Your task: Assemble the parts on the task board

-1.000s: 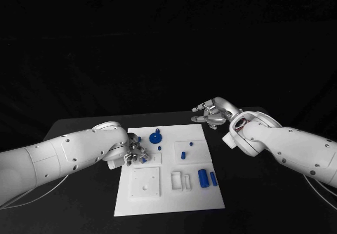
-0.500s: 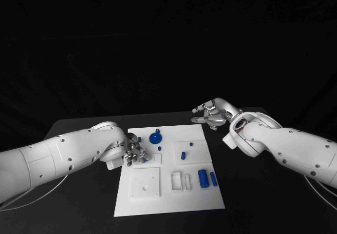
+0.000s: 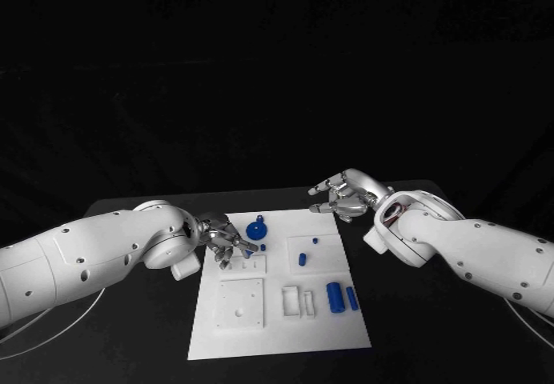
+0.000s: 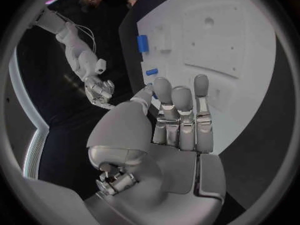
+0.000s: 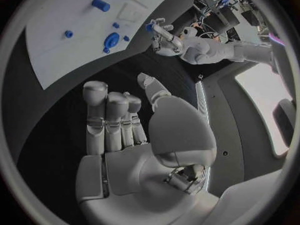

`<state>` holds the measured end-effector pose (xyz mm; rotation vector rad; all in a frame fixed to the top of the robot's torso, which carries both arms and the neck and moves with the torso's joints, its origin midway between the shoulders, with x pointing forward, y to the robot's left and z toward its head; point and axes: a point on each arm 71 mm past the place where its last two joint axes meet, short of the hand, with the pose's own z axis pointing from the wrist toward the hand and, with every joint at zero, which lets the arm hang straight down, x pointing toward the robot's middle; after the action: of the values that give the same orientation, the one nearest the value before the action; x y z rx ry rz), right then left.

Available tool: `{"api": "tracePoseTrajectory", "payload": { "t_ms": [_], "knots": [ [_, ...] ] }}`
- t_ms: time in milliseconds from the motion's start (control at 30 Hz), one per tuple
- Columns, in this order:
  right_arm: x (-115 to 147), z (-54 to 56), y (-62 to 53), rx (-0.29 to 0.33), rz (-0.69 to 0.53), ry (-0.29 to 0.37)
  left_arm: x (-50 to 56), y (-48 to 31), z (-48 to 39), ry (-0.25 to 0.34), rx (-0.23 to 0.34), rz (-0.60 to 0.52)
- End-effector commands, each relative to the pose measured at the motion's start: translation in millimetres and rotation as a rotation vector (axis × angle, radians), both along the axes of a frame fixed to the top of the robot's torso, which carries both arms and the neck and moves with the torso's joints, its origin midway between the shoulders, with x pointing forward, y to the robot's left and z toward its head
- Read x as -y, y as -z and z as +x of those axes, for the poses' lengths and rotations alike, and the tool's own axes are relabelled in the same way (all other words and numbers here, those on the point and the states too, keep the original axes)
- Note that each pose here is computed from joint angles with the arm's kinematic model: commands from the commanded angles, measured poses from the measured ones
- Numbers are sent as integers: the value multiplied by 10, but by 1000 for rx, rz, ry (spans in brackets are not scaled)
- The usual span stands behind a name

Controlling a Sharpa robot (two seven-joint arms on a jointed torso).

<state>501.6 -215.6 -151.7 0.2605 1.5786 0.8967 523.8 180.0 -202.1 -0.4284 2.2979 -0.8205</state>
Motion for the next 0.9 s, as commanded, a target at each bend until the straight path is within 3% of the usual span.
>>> {"api": "tracePoseTrajectory", "payload": {
  "t_ms": [33,400,667,900],
  "knots": [
    [-124,-75,10,37,-69,-101,128,-105,-64,84,14,-213],
    [-413,-252,80,62,-109,-223,202,-208,-154,151,41,-393],
    [-605,-376,126,82,-137,-296,223,-229,-175,172,43,-435],
    [-678,-420,110,132,-129,-308,243,-231,-192,189,34,-448]
  ]
}}
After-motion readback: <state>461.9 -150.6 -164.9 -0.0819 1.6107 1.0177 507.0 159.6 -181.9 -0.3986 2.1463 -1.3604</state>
